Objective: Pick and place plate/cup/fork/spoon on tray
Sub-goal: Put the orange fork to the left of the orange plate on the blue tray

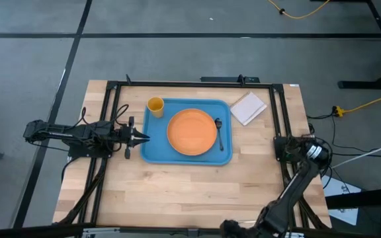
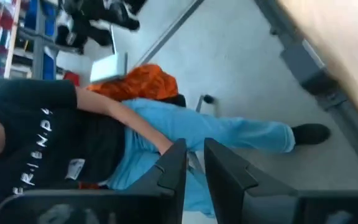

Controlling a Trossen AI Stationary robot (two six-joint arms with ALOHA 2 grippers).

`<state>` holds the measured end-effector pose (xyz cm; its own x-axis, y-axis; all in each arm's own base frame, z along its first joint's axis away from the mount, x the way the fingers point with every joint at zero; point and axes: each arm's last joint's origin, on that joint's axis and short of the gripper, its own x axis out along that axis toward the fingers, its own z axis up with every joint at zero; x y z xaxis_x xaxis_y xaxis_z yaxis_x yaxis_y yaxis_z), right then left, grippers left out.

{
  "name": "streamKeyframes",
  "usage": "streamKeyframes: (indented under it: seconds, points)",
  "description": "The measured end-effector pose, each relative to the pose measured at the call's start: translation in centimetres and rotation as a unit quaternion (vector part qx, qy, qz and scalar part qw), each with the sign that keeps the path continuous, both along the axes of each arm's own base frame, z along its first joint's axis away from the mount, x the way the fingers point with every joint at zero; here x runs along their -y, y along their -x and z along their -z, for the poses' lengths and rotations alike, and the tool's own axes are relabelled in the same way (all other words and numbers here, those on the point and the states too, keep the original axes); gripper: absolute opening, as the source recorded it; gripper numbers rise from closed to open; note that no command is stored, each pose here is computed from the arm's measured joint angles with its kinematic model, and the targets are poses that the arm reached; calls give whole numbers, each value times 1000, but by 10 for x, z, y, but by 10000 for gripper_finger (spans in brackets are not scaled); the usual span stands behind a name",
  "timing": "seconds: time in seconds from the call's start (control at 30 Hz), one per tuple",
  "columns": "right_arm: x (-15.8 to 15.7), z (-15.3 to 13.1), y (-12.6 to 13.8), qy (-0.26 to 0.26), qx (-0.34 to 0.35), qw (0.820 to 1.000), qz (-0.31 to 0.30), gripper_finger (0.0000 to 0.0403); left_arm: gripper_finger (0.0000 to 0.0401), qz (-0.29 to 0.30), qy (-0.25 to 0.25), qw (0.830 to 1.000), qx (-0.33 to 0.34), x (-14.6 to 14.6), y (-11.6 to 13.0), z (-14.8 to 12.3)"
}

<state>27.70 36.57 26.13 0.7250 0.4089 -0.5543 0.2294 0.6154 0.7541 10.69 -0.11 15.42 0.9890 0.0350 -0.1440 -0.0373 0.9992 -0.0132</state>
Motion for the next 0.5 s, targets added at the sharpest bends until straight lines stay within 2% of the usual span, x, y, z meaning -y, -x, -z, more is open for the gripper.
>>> streamKeyframes:
  seconds: [0.1, 0.23, 0.4, 0.5]
  points:
    - [-6, 18, 0, 12, -30, 999, -27, 62, 47, 0, 0, 1000, 0, 0, 0, 0]
    - [1, 38, 3, 44, -133, 987, -84, 62, 47, 0, 0, 1000, 0, 0, 0, 0]
    - [21, 52, 18, 118, -275, 947, -114, 62, 47, 0, 0, 1000, 0, 0, 0, 0]
    - [29, 57, 26, 155, -327, 925, -114, 62, 47, 0, 0, 1000, 0, 0, 0, 0]
